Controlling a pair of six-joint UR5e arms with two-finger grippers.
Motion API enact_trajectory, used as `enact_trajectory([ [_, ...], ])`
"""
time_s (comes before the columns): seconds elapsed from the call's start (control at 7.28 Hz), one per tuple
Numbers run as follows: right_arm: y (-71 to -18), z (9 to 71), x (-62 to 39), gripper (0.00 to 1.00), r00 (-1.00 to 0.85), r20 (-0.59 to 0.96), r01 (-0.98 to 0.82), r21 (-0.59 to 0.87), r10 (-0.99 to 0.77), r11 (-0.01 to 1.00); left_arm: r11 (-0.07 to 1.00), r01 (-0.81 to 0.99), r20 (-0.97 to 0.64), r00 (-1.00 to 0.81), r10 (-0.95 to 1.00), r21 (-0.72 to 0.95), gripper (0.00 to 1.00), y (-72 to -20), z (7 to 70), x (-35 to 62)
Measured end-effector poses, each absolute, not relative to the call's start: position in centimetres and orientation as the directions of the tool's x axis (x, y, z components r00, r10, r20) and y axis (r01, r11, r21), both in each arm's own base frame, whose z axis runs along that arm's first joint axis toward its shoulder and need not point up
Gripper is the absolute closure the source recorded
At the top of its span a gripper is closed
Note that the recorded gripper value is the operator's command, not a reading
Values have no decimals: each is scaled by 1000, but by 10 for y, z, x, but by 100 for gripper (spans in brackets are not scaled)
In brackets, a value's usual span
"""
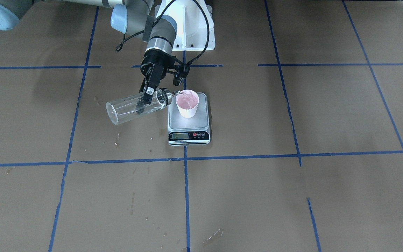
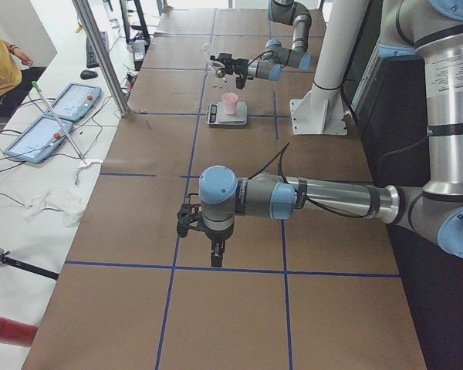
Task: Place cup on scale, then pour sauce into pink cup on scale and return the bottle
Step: 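Hold the sauce bottle tilted over the pink cup to pour, then tilt the sauce bottle upright and move it away from the cup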
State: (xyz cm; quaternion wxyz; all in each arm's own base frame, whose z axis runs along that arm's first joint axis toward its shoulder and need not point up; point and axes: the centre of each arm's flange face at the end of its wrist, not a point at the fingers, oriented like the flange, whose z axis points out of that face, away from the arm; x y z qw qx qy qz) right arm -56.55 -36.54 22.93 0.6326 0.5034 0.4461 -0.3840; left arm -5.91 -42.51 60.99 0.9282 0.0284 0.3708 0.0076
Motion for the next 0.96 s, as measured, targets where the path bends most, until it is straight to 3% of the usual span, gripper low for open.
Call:
enact_trajectory([
  [0.96,-364,226,-565,100,378,-925,911,364,-38,193,998,8,-688,725,37,61,0,-425,608,-59],
])
